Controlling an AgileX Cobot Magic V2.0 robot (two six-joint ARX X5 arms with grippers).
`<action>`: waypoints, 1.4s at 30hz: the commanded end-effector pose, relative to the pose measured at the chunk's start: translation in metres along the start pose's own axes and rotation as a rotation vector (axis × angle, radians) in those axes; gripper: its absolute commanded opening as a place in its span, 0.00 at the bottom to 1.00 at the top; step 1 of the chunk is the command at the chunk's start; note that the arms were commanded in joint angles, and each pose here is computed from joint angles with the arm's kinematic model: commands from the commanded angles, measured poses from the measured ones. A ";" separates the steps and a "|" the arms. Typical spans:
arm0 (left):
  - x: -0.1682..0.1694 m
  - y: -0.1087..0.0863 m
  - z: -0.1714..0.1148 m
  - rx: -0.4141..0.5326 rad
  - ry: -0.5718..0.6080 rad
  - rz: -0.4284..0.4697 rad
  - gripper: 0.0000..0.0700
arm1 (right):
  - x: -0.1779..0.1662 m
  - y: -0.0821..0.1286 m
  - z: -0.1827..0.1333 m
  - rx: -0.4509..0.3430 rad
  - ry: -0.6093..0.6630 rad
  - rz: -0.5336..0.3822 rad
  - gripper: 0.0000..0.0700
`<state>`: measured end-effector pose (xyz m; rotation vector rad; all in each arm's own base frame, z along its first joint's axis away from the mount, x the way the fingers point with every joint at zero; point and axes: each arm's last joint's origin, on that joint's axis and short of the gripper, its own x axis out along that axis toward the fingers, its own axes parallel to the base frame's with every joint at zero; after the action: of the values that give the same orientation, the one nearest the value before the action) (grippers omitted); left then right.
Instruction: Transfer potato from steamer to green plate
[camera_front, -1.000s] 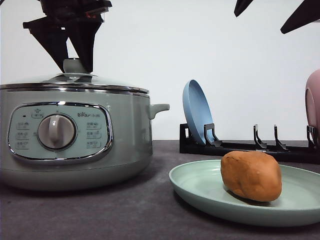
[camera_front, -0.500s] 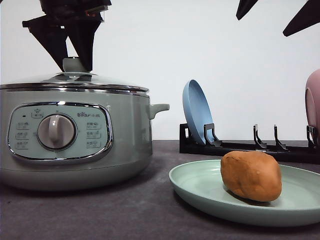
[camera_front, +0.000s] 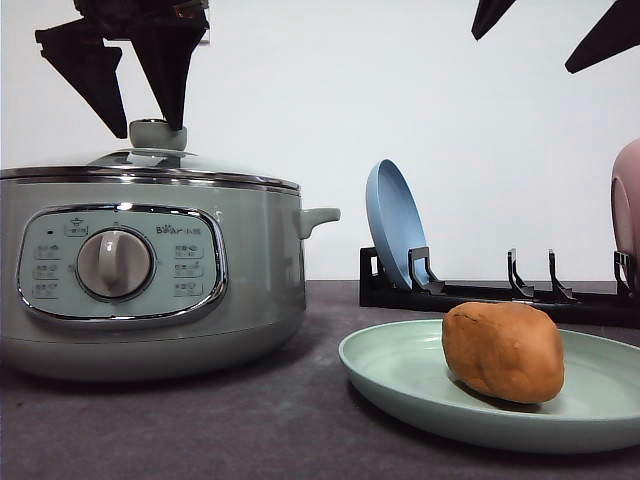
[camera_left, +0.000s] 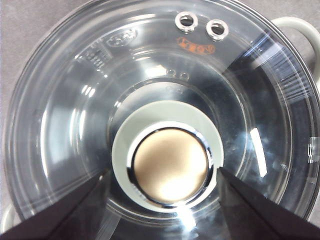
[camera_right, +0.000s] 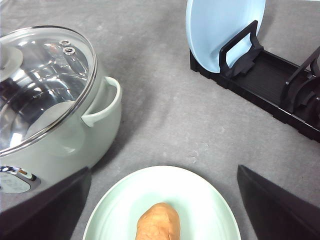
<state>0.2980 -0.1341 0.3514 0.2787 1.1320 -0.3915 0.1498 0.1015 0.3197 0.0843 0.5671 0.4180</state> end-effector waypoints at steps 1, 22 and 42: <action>-0.006 -0.001 0.004 0.007 -0.027 0.003 0.63 | -0.001 0.002 0.005 -0.006 -0.013 0.009 0.85; -0.104 -0.008 -0.037 0.040 -0.321 -0.210 0.62 | -0.002 0.005 -0.005 -0.017 0.126 0.161 0.85; -0.126 -0.011 -0.062 0.046 -0.289 -0.295 0.03 | -0.005 0.006 -0.017 -0.015 0.287 0.307 0.04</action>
<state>0.1960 -0.0975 0.4354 0.0909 0.9076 -0.6841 0.1336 0.1031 0.3043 0.1131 0.8561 0.7229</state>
